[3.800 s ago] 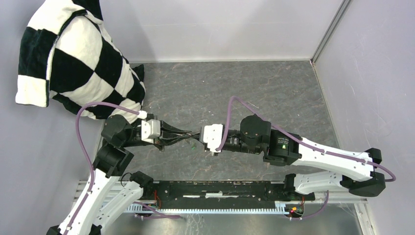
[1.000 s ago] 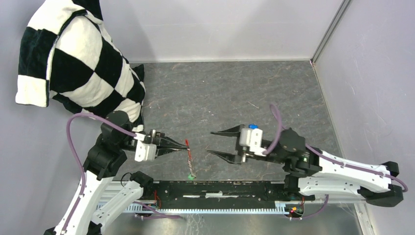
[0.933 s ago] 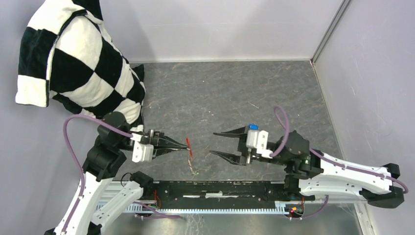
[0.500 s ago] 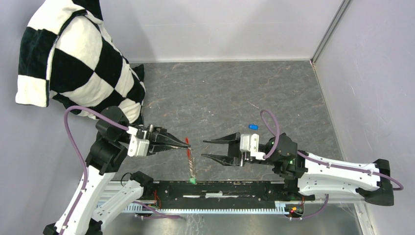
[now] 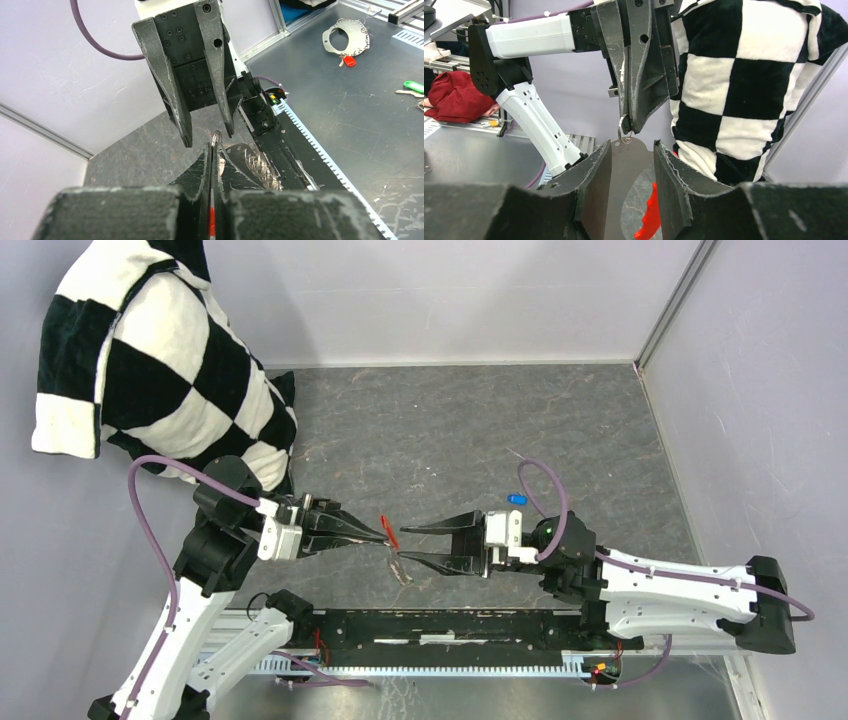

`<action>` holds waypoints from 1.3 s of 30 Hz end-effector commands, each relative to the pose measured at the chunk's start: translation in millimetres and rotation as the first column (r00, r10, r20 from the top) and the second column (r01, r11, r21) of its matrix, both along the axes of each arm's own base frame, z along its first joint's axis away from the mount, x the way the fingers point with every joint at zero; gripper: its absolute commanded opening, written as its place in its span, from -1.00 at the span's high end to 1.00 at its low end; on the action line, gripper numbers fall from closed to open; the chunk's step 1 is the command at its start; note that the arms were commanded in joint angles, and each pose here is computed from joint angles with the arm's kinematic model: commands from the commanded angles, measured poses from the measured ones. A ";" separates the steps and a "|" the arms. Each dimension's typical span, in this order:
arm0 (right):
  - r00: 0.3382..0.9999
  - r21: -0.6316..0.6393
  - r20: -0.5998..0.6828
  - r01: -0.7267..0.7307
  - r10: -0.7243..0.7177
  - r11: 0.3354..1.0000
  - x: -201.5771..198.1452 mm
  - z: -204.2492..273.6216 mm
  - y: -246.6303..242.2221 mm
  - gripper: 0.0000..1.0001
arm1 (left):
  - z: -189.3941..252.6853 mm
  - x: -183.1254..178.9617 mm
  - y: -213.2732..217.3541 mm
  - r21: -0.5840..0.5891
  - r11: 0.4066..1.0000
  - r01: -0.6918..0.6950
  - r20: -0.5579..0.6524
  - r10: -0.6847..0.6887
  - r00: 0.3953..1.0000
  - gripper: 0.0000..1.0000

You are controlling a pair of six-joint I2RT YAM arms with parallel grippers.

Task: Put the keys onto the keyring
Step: Adjust the key on the keyring.

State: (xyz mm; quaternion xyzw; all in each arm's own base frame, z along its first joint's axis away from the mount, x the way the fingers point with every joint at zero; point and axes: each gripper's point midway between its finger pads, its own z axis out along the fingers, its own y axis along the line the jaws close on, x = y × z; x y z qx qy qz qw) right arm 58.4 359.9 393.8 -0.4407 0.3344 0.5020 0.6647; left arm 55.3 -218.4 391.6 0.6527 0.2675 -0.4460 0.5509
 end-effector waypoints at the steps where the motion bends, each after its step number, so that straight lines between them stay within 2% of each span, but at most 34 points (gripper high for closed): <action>1: 0.999 0.073 0.019 -0.034 0.033 0.997 -8.4 25.3 -2.7 0.16 | 16.6 -4.6 1.7 -0.022 1.000 0.002 0.025 -0.001 1.000 0.96; 5: 0.999 0.071 0.018 -0.037 0.036 0.997 -9.2 25.9 -0.1 0.20 | 15.7 -3.6 1.5 -0.022 1.000 -0.004 0.026 0.004 1.000 0.96; 13: 1.000 0.083 0.001 -0.008 0.008 0.997 -3.2 29.6 4.1 0.47 | 11.5 -1.9 1.0 -0.018 1.000 -0.011 0.015 0.011 1.000 0.96; 22: 1.000 0.102 -0.020 0.003 -0.001 0.995 -1.2 31.6 5.9 0.42 | 3.3 2.8 0.1 -0.014 0.999 -0.033 0.012 0.034 0.999 0.96; 26: 0.999 0.112 -0.037 0.039 -0.035 0.993 5.3 33.0 4.4 0.63 | 1.2 3.5 0.0 -0.013 0.999 -0.038 0.008 0.038 0.999 0.96; 29: 0.998 0.084 -0.041 0.054 -0.051 0.995 8.3 29.5 6.9 0.96 | -0.7 4.7 -0.2 -0.011 0.999 -0.044 0.003 0.044 0.999 0.96; 33: 0.995 -0.003 -0.055 0.084 -0.084 0.996 14.6 20.9 11.5 0.99 | -1.1 5.8 -0.4 -0.007 0.999 -0.052 -0.009 0.052 0.999 0.96; 34: 0.993 -0.044 -0.064 0.095 -0.098 0.995 17.2 16.4 12.3 0.99 | -3.1 7.1 -0.4 -0.003 0.998 -0.060 -0.012 0.060 0.998 0.91; 36: 0.989 -0.136 -0.073 0.118 -0.128 0.984 22.1 11.9 14.9 0.99 | -9.8 11.6 0.7 0.014 0.996 -0.093 0.010 0.093 0.996 0.54; 39: 0.980 -0.316 -0.089 0.144 -0.180 0.938 29.5 -8.0 16.1 0.99 | -23.7 20.4 3.8 0.057 0.986 -0.159 0.030 0.157 0.987 0.19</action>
